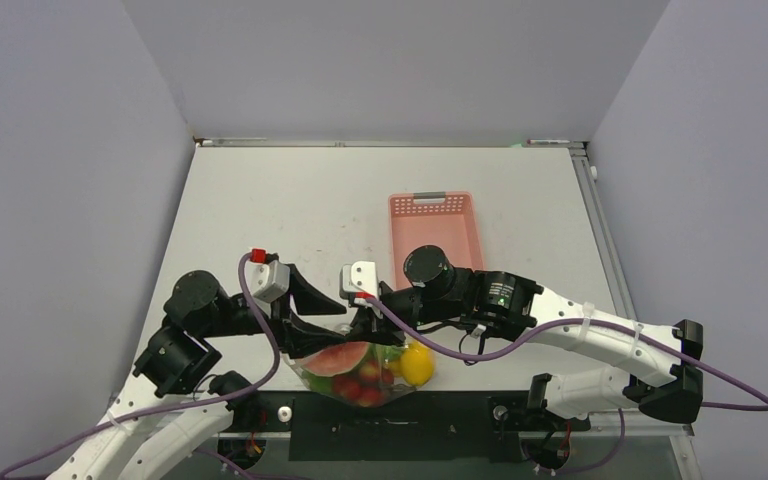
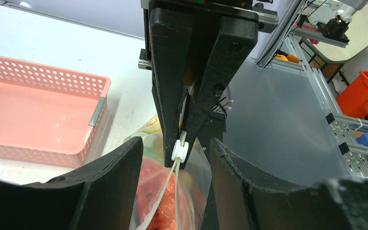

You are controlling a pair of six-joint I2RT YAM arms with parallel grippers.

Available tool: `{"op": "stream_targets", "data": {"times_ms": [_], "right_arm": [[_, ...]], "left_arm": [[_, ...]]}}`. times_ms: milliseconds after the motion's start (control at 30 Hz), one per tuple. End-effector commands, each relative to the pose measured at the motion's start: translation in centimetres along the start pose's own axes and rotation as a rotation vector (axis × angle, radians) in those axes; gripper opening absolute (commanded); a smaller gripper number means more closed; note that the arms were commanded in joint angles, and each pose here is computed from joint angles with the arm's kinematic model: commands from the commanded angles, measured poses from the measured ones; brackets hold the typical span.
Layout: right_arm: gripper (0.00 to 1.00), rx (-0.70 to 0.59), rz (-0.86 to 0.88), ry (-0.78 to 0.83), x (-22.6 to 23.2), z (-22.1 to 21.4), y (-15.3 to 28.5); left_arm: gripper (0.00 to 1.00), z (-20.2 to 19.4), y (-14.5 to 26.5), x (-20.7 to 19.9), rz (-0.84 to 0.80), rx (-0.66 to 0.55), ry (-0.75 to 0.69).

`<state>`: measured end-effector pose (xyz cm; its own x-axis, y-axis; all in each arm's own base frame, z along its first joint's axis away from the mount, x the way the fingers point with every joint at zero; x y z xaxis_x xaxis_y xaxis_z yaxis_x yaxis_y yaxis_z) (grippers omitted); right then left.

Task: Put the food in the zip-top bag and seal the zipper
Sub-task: Zip the zipper food storage bag at the center of the board.

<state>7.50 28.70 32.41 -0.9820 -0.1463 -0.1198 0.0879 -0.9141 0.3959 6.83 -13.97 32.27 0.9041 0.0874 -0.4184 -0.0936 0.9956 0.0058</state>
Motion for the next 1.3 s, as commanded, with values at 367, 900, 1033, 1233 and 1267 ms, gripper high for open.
{"op": "stream_targets", "data": {"times_ms": [367, 900, 1033, 1233, 1267], "right_arm": [[0.05, -0.132, -0.019, 0.051, -0.3, 3.0, 0.7], [0.05, -0.181, -0.096, 0.060, -0.5, 3.5, 1.9], [0.05, -0.217, -0.150, 0.064, -0.6, 4.2, 2.9], [0.05, -0.271, -0.221, 0.065, -0.8, 5.0, 4.1], [0.05, -0.276, -0.230, 0.065, -0.8, 5.1, 4.2]], "left_arm": [[0.31, -0.3, -0.5, 0.3, -0.043, 0.015, -0.017], [0.00, -0.5, -0.4, 0.2, -0.063, 0.024, -0.012], [0.00, -0.7, -0.4, 0.2, -0.060, 0.029, -0.008], [0.00, -0.8, -0.4, 0.3, -0.057, 0.034, -0.007], [0.00, -0.8, -0.4, 0.3, -0.058, 0.035, -0.007]]}}
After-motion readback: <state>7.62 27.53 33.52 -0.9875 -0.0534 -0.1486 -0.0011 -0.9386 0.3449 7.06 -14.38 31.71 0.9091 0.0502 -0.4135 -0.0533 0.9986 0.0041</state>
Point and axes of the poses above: each gripper's point midway between its finger pads, its own y axis back along the fingers, its own x axis along the line the jaws close on, z = x × y, the point moved 9 cm from there along y, back along the fingers, and after that the axes turned 10 degrees about y, right-handed, at the moved point
